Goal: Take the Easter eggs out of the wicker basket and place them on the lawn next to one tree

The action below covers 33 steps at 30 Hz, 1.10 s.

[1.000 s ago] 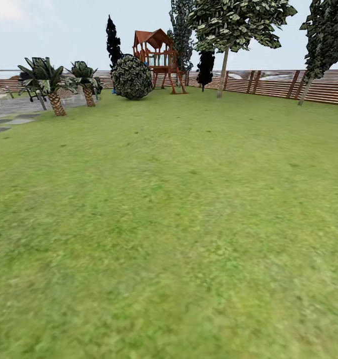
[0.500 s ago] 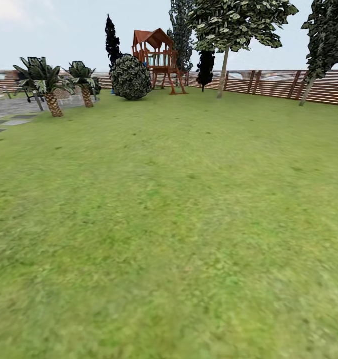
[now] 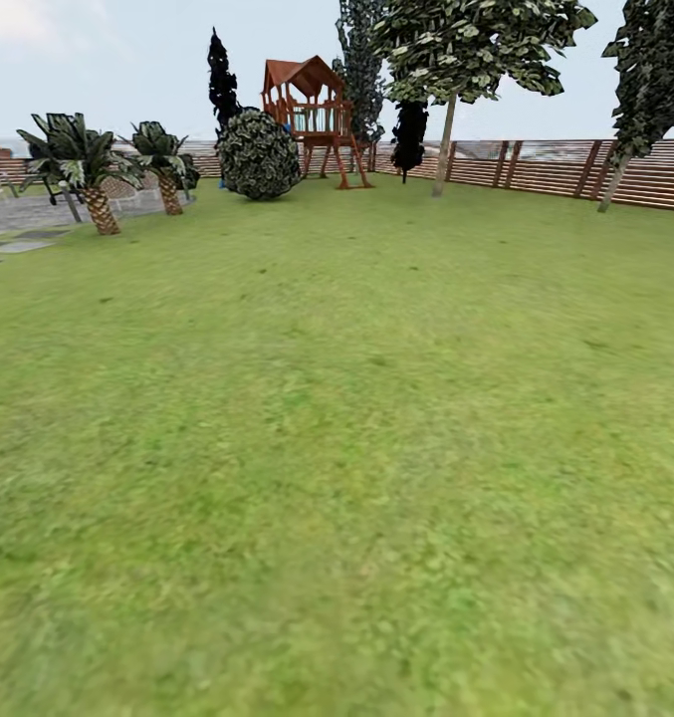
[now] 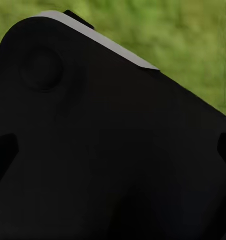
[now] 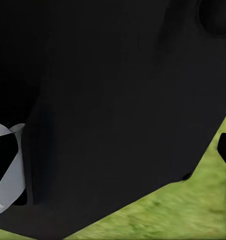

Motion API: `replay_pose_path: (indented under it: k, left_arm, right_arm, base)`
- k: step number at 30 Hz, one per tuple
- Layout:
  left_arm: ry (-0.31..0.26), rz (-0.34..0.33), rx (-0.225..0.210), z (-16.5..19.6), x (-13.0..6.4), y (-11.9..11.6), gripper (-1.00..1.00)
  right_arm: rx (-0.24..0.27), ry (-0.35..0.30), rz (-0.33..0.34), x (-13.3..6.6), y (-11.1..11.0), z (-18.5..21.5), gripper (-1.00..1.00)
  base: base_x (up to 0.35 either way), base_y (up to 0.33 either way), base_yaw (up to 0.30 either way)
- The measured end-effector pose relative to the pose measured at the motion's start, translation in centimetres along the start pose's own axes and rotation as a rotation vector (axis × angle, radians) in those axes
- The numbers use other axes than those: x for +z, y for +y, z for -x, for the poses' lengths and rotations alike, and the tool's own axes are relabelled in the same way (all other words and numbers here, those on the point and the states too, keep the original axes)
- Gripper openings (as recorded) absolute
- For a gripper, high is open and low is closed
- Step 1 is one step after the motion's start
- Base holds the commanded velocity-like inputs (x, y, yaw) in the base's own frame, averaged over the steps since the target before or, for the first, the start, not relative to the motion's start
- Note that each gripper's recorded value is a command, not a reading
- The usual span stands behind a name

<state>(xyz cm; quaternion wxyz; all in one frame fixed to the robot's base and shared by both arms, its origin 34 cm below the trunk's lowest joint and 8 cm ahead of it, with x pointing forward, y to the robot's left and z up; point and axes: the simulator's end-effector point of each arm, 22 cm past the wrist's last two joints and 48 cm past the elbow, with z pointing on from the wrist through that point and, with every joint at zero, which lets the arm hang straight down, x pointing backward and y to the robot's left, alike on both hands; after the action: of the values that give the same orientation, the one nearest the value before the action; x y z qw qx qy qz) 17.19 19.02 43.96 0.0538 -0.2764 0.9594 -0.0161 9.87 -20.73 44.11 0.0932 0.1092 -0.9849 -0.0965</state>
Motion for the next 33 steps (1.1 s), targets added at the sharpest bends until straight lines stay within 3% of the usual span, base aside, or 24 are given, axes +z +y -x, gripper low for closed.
replay_pose_path:
  k: [33]
  left_arm:
    - [0.001,0.002,-0.003,-0.03,0.0,0.06,1.0]
  right_arm:
    - [0.002,0.0,-0.001,0.0,-0.02,0.0,1.0]
  base:
    - [0.333,-0.12,0.0]
